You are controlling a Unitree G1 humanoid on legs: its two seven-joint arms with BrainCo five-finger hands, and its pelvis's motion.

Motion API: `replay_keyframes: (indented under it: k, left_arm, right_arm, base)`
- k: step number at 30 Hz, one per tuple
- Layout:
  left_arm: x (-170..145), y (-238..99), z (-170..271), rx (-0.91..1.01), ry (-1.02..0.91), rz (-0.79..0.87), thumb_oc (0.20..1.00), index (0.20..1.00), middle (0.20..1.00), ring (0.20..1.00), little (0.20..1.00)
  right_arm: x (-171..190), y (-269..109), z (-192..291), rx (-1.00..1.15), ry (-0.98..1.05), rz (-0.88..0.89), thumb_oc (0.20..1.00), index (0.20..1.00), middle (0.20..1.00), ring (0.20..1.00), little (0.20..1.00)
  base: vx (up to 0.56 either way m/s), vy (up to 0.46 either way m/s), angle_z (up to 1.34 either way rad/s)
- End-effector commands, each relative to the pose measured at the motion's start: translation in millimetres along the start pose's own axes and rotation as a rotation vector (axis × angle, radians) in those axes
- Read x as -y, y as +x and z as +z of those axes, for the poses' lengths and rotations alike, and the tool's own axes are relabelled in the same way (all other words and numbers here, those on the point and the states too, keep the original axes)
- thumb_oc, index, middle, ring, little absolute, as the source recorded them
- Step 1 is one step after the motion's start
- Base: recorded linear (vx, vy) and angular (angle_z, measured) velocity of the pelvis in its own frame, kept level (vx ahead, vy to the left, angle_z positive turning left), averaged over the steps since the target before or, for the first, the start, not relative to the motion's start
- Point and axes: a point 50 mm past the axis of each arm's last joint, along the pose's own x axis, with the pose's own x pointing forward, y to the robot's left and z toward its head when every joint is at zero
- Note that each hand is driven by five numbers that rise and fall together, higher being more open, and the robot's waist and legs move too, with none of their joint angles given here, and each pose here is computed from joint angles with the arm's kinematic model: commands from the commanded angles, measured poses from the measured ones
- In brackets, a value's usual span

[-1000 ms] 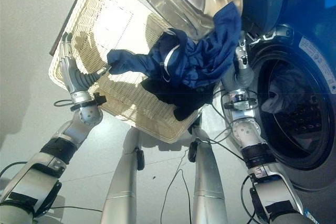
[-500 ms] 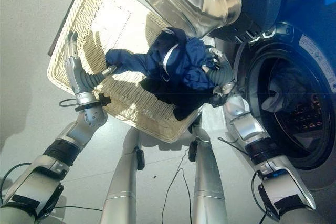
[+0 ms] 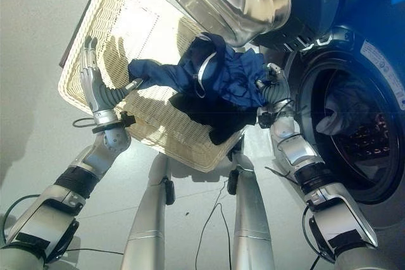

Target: Put the clothes into the washing machine.

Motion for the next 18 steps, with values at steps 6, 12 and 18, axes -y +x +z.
replay_keyframes:
  k: [6,12,18]
  left_arm:
    - [-0.4,5.6,13.8,0.031,-0.067,0.073,1.000,1.000,1.000,1.000,1.000]
    - [0.6,4.4,14.9,0.034,-0.069,0.072,1.000,1.000,1.000,1.000,1.000]
    - [3.4,1.9,18.2,0.033,-0.085,0.063,1.000,1.000,1.000,1.000,1.000]
  right_arm:
    - [2.7,-9.0,8.3,0.126,-0.104,0.050,0.200,0.200,0.200,0.200,0.200]
    - [-5.3,-13.3,17.8,0.208,-0.099,0.093,0.200,0.200,0.200,0.200,0.200]
    - [-35.9,-21.1,36.4,0.317,-0.207,0.256,0.200,0.200,0.200,0.200,0.200]
  base:
    - [0.00,0.000,0.00]
    - [0.00,0.000,0.00]
    - [0.00,0.000,0.00]
